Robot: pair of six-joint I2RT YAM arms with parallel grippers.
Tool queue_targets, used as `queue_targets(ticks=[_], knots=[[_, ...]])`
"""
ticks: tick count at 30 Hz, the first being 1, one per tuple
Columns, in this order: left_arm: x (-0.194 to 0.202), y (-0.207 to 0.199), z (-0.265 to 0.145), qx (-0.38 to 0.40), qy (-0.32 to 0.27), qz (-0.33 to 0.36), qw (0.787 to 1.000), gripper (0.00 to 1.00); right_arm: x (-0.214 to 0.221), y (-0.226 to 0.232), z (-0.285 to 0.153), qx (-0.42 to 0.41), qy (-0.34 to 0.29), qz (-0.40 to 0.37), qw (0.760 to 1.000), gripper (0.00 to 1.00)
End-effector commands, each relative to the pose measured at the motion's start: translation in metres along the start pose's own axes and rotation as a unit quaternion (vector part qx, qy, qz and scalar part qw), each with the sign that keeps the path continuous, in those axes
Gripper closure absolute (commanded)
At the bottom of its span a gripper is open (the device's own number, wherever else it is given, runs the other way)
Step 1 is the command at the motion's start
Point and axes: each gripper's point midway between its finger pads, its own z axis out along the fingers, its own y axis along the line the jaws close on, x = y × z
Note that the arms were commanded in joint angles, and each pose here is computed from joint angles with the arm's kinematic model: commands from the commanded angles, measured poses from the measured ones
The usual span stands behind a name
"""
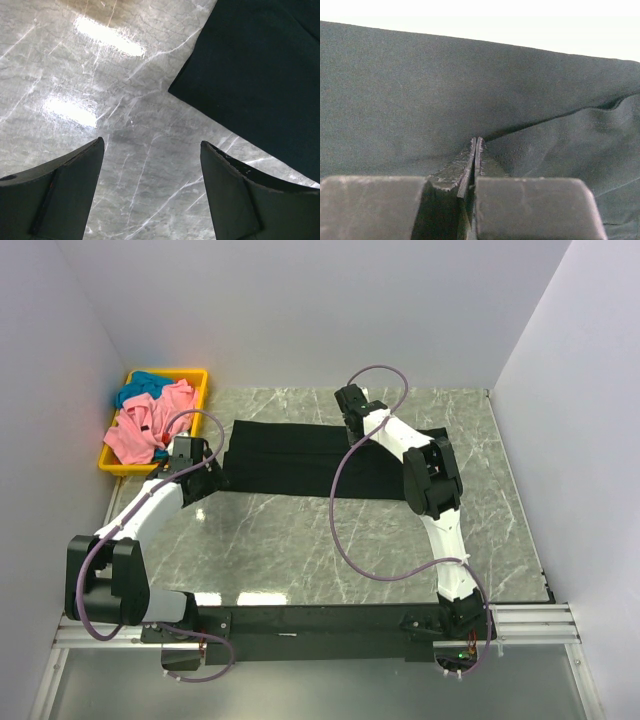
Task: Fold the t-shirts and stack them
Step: Fold the tshirt
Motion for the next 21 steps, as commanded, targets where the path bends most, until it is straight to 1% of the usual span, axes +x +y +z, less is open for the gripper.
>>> queue_targets(ticks=[1, 4, 8, 9, 12, 15, 16, 17, 18, 19, 21], knots=[[-0.014, -0.011, -0.006, 0.020, -0.020, 0.004, 1.000, 0.17, -0.017, 0.006, -0.014, -0.012, -0.021, 0.008, 1.000, 1.00], [-0.014, -0.011, -0.006, 0.019, -0.020, 0.004, 1.000, 0.17, -0.027, 0.009, -0.026, -0.031, -0.039, 0.021, 0.999, 1.00], [-0.014, -0.011, -0.006, 0.019, -0.020, 0.004, 1.000, 0.17, -0.040, 0.023, -0.042, -0.085, -0.065, 0.035, 0.994, 1.00], [-0.015, -0.010, -0.006, 0.019, -0.021, 0.004, 1.000, 0.17, -0.047, 0.023, -0.052, -0.095, -0.077, 0.039, 0.992, 1.00], [-0.015, -0.011, -0.006, 0.020, -0.022, 0.004, 1.000, 0.17, -0.055, 0.023, -0.060, -0.106, -0.099, 0.049, 0.988, 1.00], [-0.015, -0.011, -0.006, 0.020, -0.021, 0.005, 1.000, 0.17, -0.055, 0.021, -0.055, -0.093, -0.099, 0.051, 0.989, 1.00], [-0.015, -0.011, -0.007, 0.021, -0.022, 0.004, 1.000, 0.17, -0.053, 0.018, -0.051, -0.087, -0.094, 0.050, 0.991, 0.99], [-0.014, -0.011, -0.006, 0.021, -0.020, 0.005, 1.000, 0.17, -0.049, 0.018, -0.048, -0.082, -0.086, 0.047, 0.992, 0.95], [-0.014, -0.011, -0.006, 0.020, -0.021, 0.005, 1.000, 0.17, -0.045, 0.019, -0.043, -0.080, -0.079, 0.045, 0.993, 0.90], [-0.014, -0.010, -0.006, 0.020, -0.020, 0.005, 1.000, 0.17, -0.042, 0.020, -0.042, -0.084, -0.073, 0.042, 0.993, 0.83], [-0.014, -0.011, -0.007, 0.021, -0.020, 0.005, 1.000, 0.17, -0.037, 0.022, -0.044, -0.093, -0.070, 0.042, 0.992, 0.74]])
